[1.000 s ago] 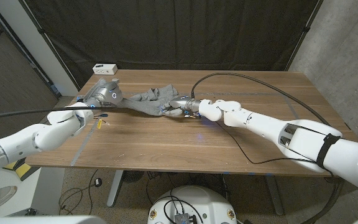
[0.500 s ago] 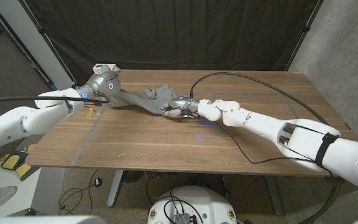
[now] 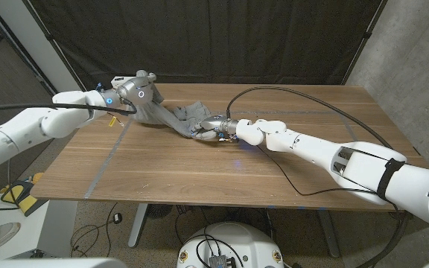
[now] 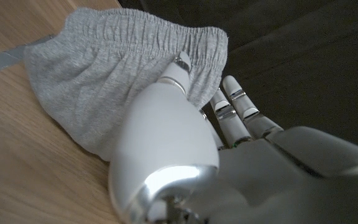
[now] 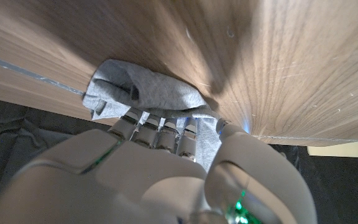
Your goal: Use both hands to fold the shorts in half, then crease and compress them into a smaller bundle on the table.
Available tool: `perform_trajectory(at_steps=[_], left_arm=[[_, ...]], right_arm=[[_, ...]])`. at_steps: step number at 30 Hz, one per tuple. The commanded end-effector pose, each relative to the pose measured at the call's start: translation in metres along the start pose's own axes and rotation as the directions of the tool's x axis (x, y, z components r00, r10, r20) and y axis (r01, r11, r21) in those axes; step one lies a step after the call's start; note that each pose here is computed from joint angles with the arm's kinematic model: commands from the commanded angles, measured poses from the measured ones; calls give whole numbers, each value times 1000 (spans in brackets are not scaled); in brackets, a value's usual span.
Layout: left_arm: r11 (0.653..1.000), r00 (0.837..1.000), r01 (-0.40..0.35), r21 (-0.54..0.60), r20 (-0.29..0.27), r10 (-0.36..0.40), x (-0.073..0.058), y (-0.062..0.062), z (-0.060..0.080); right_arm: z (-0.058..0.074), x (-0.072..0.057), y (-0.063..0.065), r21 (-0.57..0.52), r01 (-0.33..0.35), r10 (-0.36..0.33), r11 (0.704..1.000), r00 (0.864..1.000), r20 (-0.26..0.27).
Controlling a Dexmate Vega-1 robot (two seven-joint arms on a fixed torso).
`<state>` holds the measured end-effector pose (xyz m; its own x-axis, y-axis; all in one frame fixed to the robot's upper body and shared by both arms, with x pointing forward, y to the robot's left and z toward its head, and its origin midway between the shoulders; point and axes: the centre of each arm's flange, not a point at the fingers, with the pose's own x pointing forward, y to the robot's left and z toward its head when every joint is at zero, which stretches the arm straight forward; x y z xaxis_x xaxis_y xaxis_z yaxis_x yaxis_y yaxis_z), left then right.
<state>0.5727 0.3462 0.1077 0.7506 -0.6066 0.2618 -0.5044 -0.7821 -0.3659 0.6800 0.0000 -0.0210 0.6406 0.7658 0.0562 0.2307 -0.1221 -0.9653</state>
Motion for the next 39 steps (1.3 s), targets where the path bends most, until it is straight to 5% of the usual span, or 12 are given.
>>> perform_trajectory(at_steps=[1,13,39], left_arm=[[991,992,-129,45,21,128,58,6,-21],[949,948,-316,8,45,316,104,43,-19],[855,863,-497,-150,20,505,143,92,10]], right_arm=[[-4,-4,7,1,-14,14,1000,1000,-12],[-12,-6,10,11,-4,4,1000,1000,-11],[-19,-7,8,16,-9,9,1000,1000,-12]])
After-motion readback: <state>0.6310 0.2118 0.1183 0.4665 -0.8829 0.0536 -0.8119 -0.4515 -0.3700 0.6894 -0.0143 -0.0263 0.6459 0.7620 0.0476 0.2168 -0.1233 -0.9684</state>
